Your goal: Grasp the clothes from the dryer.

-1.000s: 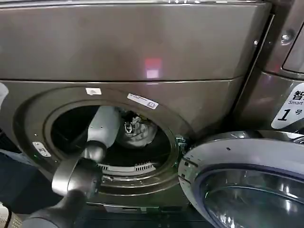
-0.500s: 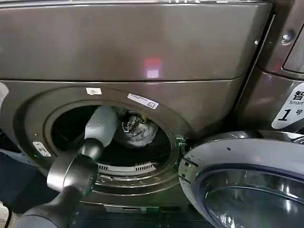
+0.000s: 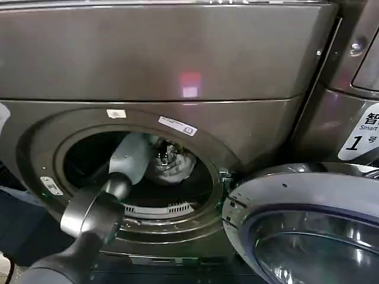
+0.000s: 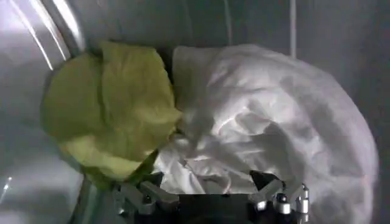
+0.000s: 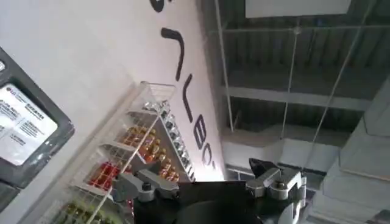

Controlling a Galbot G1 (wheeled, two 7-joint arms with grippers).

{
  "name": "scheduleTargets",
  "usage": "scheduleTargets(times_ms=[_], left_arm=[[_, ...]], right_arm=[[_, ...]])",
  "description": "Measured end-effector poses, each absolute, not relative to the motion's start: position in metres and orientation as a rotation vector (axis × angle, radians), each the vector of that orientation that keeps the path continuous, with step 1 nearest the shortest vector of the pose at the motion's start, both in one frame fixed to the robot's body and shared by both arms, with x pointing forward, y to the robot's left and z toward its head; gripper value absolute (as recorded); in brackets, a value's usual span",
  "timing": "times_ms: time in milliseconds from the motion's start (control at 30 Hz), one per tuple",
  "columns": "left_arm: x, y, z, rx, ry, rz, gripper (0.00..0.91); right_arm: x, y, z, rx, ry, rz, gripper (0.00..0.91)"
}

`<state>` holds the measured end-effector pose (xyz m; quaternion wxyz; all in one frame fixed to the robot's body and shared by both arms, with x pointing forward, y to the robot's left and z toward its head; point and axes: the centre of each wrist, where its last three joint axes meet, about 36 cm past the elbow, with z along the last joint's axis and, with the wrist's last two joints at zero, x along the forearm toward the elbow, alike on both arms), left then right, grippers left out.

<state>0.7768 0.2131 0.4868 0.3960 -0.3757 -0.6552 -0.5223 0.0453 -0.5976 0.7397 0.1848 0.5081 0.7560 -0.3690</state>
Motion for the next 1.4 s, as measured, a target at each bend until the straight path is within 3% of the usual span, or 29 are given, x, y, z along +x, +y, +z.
scheduleTargets(times_ms=[633, 700, 733, 767, 800, 867, 900, 1000, 1400], left_arm=[[0.773, 0.212, 0.467, -0.962, -1.701, -1.238, 0.907], [0.773, 0.212, 0.466, -0.972, -1.707, -1.224, 0.83], [0.773, 0.211, 0.466, -0.977, -1.707, -1.219, 0.683], [0.773, 0.211, 0.466, -0.985, -1.705, -1.214, 0.614], [0.773, 0.21, 0.465, -0.993, -1.705, -1.209, 0.478], [0.773, 0.209, 0.466, -1.004, -1.707, -1.197, 0.353], [0.773, 0.208, 0.467, -1.009, -1.708, -1.194, 0.193], [0.774, 0.207, 0.468, -1.02, -1.707, -1.184, 0.125], [0.773, 0.211, 0.467, -1.024, -1.689, -1.162, 0.114]], right_arm=[[0.04, -0.596, 0.745, 1.416, 2.134, -1.05, 0.907], [0.04, -0.596, 0.745, 1.415, 2.134, -1.051, 0.907], [0.04, -0.595, 0.745, 1.414, 2.135, -1.051, 0.907], [0.04, -0.595, 0.745, 1.413, 2.135, -1.052, 0.907], [0.041, -0.595, 0.745, 1.412, 2.135, -1.051, 0.907], [0.041, -0.594, 0.745, 1.41, 2.135, -1.051, 0.907], [0.041, -0.594, 0.745, 1.41, 2.135, -1.052, 0.907], [0.042, -0.593, 0.745, 1.408, 2.134, -1.052, 0.907], [0.048, -0.59, 0.742, 1.391, 2.139, -1.043, 0.907]])
